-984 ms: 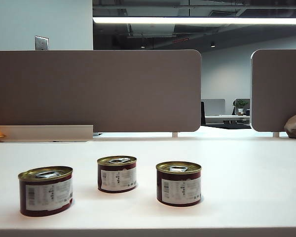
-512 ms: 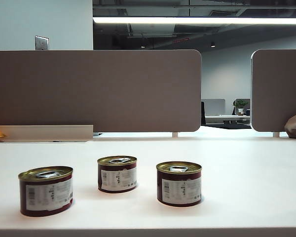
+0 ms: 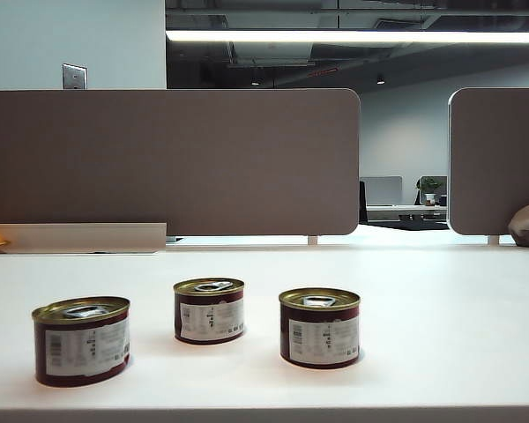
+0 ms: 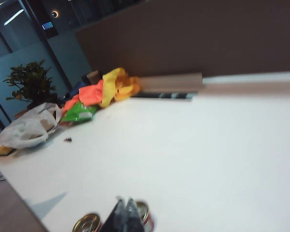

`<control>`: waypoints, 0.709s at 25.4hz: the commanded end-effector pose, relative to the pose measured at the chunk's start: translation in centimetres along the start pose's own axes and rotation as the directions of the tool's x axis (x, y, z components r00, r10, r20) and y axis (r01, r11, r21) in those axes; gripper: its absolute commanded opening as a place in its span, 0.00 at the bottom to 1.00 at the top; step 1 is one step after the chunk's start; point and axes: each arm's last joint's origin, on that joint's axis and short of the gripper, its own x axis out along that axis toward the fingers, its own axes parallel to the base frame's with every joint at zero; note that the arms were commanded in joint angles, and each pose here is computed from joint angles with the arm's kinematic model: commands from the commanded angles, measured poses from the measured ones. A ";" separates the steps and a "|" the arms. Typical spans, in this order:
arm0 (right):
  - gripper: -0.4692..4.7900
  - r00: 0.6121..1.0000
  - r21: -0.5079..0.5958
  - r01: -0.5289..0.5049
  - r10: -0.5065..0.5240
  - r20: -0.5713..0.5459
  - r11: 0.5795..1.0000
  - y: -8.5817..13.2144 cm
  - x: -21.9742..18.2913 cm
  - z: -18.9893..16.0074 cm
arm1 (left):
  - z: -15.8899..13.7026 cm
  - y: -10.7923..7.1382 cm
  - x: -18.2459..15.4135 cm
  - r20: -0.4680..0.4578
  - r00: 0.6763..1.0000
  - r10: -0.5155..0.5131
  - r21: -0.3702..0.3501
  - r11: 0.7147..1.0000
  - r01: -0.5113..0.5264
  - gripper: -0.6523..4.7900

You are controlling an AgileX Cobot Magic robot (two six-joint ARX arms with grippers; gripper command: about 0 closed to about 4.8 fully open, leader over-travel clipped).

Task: Pick up the cans one by one and stack them together.

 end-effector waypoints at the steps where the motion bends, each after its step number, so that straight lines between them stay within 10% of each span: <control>1: 0.09 0.995 -0.153 0.066 -0.054 0.081 0.986 1.1 -0.5 2.9 | 3.4 -0.9 -1.7 0.147 0.988 0.047 0.131 0.989 -0.067 0.11; 9: 0.09 0.996 -0.237 0.076 -0.065 0.056 0.968 2.3 0.4 8.9 | 11.6 -3.2 -6.4 0.389 0.907 0.162 0.337 0.891 -0.304 0.11; 14: 0.09 0.971 -0.287 -0.012 -0.057 -0.231 0.958 0.6 3.8 11.4 | 13.2 -3.0 -1.9 -0.004 0.982 0.187 0.395 0.903 -0.170 0.11; 18: 0.18 0.935 -0.228 -0.065 -0.021 -0.355 0.972 -0.6 6.2 10.5 | 10.8 -2.3 2.0 -0.374 0.923 0.089 0.299 0.954 0.029 0.11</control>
